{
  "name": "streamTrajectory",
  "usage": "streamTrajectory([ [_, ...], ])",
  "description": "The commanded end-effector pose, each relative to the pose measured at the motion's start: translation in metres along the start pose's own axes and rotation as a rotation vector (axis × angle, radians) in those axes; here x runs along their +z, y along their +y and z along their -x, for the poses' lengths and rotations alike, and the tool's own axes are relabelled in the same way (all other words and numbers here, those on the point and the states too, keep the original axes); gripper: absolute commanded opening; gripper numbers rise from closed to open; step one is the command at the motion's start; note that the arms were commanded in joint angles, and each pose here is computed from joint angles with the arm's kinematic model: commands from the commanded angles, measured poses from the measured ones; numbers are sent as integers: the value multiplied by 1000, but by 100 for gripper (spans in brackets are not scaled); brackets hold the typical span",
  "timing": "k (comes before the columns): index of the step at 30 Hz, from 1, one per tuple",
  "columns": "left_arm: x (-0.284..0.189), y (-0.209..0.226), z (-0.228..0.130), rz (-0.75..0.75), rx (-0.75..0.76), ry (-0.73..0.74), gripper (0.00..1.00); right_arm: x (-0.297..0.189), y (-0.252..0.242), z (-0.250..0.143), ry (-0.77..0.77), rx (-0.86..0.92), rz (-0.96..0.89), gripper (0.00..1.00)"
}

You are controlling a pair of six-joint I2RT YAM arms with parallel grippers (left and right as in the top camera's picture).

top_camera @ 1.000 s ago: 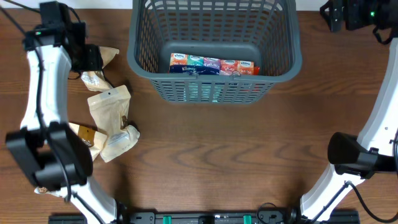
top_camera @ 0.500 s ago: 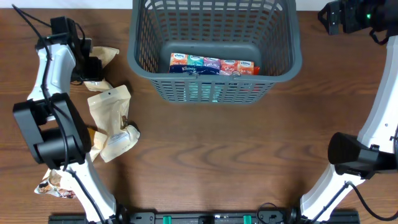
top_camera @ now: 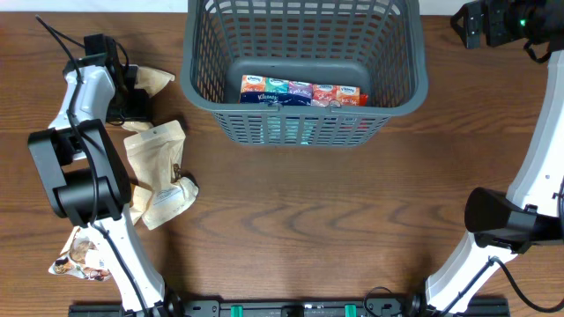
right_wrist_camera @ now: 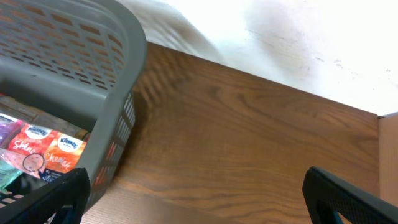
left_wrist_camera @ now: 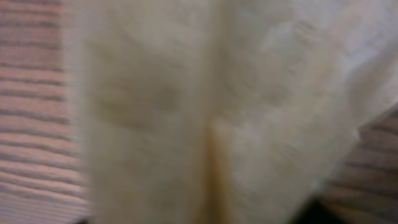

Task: Pack container
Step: 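Grasp the upper beige paper pouch with the left gripper, then carry the beige pouch into the basket and release it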

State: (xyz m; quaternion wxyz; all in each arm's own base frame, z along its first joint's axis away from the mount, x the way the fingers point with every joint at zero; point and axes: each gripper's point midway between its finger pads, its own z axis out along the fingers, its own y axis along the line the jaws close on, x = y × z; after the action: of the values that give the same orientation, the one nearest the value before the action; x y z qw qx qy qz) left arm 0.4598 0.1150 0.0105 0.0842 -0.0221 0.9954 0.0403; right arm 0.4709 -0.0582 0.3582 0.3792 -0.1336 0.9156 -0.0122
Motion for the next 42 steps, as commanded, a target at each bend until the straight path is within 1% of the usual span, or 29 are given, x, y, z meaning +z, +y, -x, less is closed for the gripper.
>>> streamTrajectory([
  [1, 5, 1, -4, 6, 14, 21, 14, -9, -1, 1, -11, -4, -14, 99],
  [2, 5, -1, -6, -3, 15, 27, 6, -9, -1, 1, -10, -4, -13, 99],
  [6, 0, -7, -13, -20, 21, 57, 6, -9, -1, 0, -7, -3, -12, 99],
  [9, -15, -10, -16, -22, 24, 66, 6, -9, -1, 0, -6, -3, -12, 99],
  [11, -35, -10, -12, -15, 10, 43, 6, -9, -1, 0, -5, -3, -11, 99],
  [13, -62, -9, -5, -6, -13, -10, 6, -9, 0, -1, -1, -2, -9, 99],
  [16, -119, -5, 9, 14, -42, -147, 6, -9, 1, -4, 8, 0, -6, 99],
  [22, -259, 3, 32, 63, -79, -540, 6, -9, 3, -9, 31, 6, 4, 99],
  [25, -321, -5, 32, 72, -63, -713, 6, -9, 4, -11, 40, 8, 9, 98],
  [27, -357, -22, 30, 60, -31, -814, 6, -9, 5, -13, 44, 9, 11, 98],
  [28, -370, -33, 29, 49, -1, -852, 6, -9, 5, -13, 47, 10, 13, 98],
  [29, -381, -49, 28, 30, 58, -885, 6, -9, 5, -14, 48, 9, 13, 98],
  [32, -404, -110, 25, -75, 272, -965, 6, -9, 5, -13, 45, 8, 12, 99],
  [34, -411, -159, 20, -154, 466, -998, 6, -9, 4, -11, 37, 5, 4, 99],
  [37, -405, -220, 10, -195, 739, -1011, 6, -9, -1, -8, 24, 5, -10, 99],
  [40, -388, -258, 5, -196, 919, -988, 6, -10, -5, -8, 20, 10, -18, 99],
  [42, -372, -273, 6, -183, 1016, -965, 6, -11, -9, -9, 21, 18, -25, 99],
])
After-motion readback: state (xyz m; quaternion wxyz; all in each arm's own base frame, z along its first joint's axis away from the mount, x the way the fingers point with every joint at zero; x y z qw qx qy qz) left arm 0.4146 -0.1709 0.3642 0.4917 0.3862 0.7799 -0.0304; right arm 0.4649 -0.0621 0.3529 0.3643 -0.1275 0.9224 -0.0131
